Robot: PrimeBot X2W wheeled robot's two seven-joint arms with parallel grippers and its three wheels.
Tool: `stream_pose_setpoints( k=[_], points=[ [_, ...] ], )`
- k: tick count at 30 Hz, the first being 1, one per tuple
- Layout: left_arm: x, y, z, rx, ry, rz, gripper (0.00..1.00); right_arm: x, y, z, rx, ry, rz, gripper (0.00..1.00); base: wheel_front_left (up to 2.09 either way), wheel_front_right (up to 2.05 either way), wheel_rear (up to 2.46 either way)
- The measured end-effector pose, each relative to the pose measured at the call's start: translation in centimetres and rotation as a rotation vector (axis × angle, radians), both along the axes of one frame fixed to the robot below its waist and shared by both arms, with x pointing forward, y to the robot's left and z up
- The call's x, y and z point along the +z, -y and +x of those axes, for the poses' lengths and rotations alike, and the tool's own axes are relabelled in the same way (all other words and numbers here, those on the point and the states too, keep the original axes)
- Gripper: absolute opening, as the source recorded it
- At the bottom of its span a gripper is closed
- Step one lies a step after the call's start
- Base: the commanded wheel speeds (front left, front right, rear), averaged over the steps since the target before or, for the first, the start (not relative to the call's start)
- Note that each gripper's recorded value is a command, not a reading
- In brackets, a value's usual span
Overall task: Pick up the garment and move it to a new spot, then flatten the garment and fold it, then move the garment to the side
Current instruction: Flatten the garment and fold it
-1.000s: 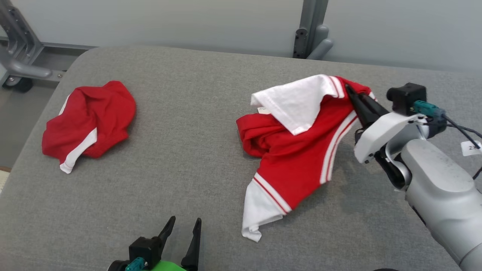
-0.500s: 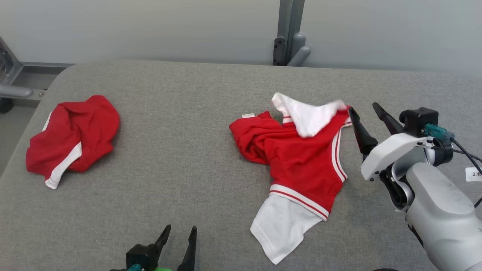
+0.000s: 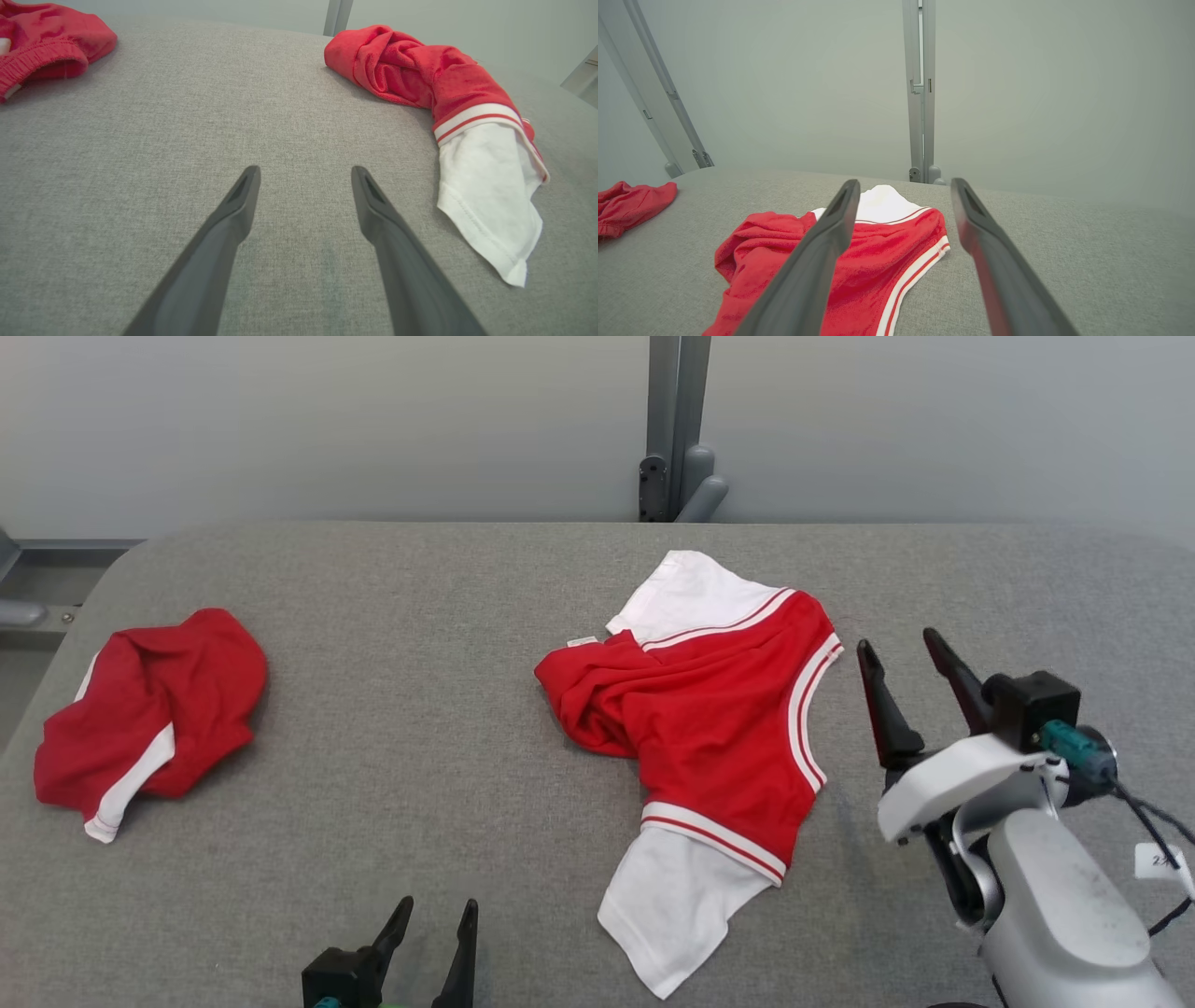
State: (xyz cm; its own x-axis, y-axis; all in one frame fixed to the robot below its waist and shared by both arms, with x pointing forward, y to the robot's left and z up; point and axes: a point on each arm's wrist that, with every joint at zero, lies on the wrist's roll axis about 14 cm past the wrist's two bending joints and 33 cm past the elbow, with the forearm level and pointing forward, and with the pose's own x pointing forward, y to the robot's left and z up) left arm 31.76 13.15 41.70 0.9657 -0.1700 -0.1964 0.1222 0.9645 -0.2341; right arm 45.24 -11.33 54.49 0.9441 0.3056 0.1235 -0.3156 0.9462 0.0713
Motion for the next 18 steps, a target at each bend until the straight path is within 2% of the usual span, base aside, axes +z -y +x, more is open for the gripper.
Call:
stream_pose_setpoints(
  k=[5,11,18],
  points=[
    [0.3,0.4,0.2,-0.016,0.011,0.000,1.00,-1.9,-0.3,-2.3,-0.001,-0.036,0.008,1.00,0.00,0.00,0.00],
    [0.4,1.0,0.4,-0.036,0.014,0.000,1.00,-6.5,-0.6,-5.5,0.007,-0.160,0.000,1.00,0.00,0.00,0.00],
    [-0.1,1.1,0.1,-0.037,-0.003,-0.001,1.00,-10.0,-2.6,-6.5,0.058,-0.269,-0.016,1.00,0.00,0.00,0.00]
  ],
)
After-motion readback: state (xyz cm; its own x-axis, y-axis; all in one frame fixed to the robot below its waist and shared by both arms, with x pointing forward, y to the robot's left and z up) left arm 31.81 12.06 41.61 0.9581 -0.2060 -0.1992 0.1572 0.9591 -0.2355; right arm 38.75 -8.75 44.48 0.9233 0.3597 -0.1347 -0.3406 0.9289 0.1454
